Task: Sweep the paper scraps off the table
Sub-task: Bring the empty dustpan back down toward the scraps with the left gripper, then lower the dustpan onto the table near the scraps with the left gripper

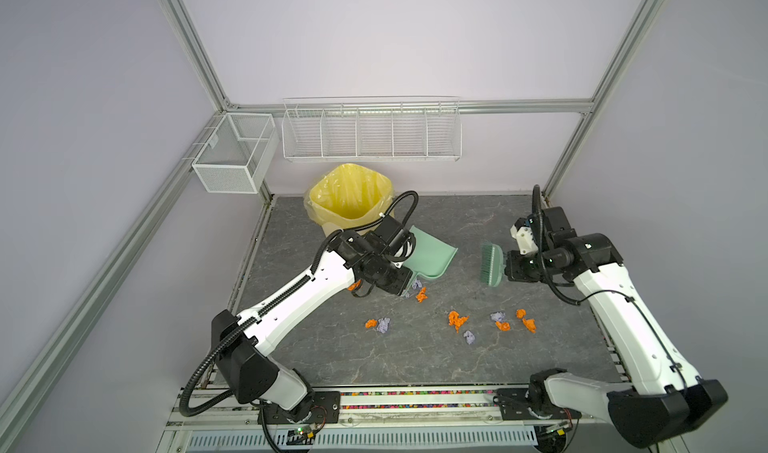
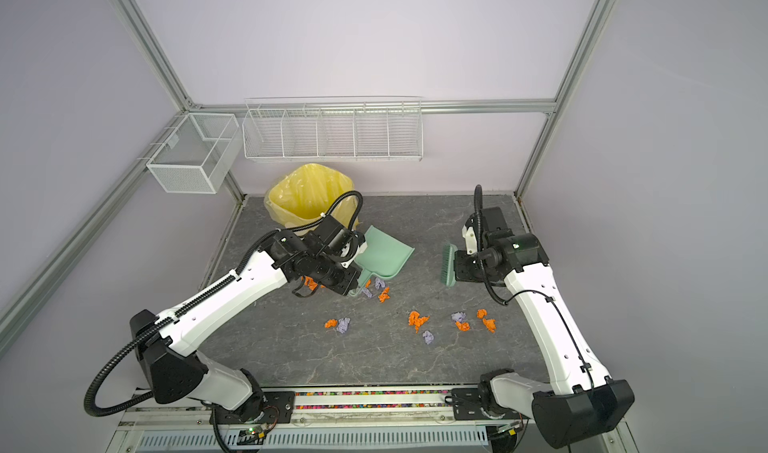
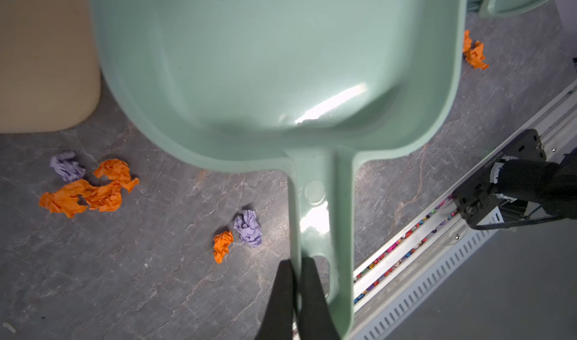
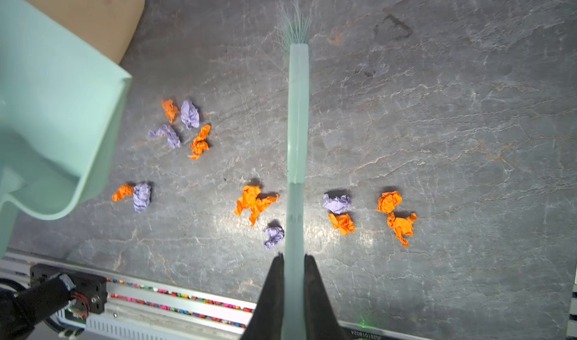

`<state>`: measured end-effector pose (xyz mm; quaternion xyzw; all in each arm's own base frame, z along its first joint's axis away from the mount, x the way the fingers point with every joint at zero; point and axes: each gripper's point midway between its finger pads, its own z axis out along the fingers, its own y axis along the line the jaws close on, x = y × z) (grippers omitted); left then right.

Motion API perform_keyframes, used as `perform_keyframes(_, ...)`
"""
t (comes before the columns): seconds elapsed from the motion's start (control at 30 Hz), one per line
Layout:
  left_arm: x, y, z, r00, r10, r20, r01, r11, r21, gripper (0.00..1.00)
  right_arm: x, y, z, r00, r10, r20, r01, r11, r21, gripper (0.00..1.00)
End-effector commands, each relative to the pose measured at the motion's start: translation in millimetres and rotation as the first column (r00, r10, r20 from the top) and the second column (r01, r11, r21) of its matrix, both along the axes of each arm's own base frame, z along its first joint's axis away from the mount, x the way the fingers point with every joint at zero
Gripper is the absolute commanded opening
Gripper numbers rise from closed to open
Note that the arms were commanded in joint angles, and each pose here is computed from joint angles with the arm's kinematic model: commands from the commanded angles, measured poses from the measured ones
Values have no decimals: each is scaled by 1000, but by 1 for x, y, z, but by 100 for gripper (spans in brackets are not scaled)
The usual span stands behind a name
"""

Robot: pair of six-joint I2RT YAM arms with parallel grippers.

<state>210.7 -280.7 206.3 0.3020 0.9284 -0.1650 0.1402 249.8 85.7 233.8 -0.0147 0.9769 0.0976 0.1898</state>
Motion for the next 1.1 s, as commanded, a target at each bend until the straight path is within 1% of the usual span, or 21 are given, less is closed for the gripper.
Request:
perform_keyframes(0.0, -18, -7, -11, 998, -22, -67, 22, 1000, 0, 0, -18, -1, -7, 998, 36, -55, -39, 998, -41, 7)
perform_keyframes(0.13, -34, -16, -21, 991, -68, -112, 68, 998, -4, 0, -26, -6, -11, 997, 38, -72, -43, 996, -73, 7)
perform_keyframes(0.2, -37, -16, -28, 989, -55, -135, 56, 998, 2, 0, -27, -6, -11, 996, 42, -76, -47, 996, -73, 7)
perform_keyframes(0.3, -46, -19, -36, 980, -71, -188, 71, 997, -6, 0, -28, -6, -10, 995, 50, -83, -56, 995, -76, 7)
perform_keyframes(0.37, -51, -17, -42, 974, -69, -214, 75, 997, 20, 0, -30, -6, -11, 994, 54, -93, -61, 995, -81, 7)
perform_keyframes(0.47, -57, -16, -46, 975, -80, -206, 89, 995, 34, 0, -33, -6, -11, 994, 56, -95, -64, 995, -78, 7)
perform_keyframes(0.6, -72, -17, -50, 969, -107, -222, 114, 993, 19, 0, -36, -4, -8, 994, 60, -94, -66, 996, -61, 7)
perform_keyframes(0.73, -84, -7, -70, 967, -107, -230, 131, 987, 95, 0, -40, -1, -10, 990, 78, -117, -84, 995, -50, 7)
perform_keyframes(0.87, -100, -5, -84, 961, -143, -236, 179, 974, 140, 0, -44, -6, -9, 985, 92, -146, -105, 991, -87, 7)
perform_keyframes(1.07, -109, -9, -89, 955, -137, -263, 173, 978, 119, 0, -49, -6, -13, 982, 94, -165, -108, 991, -82, 7)
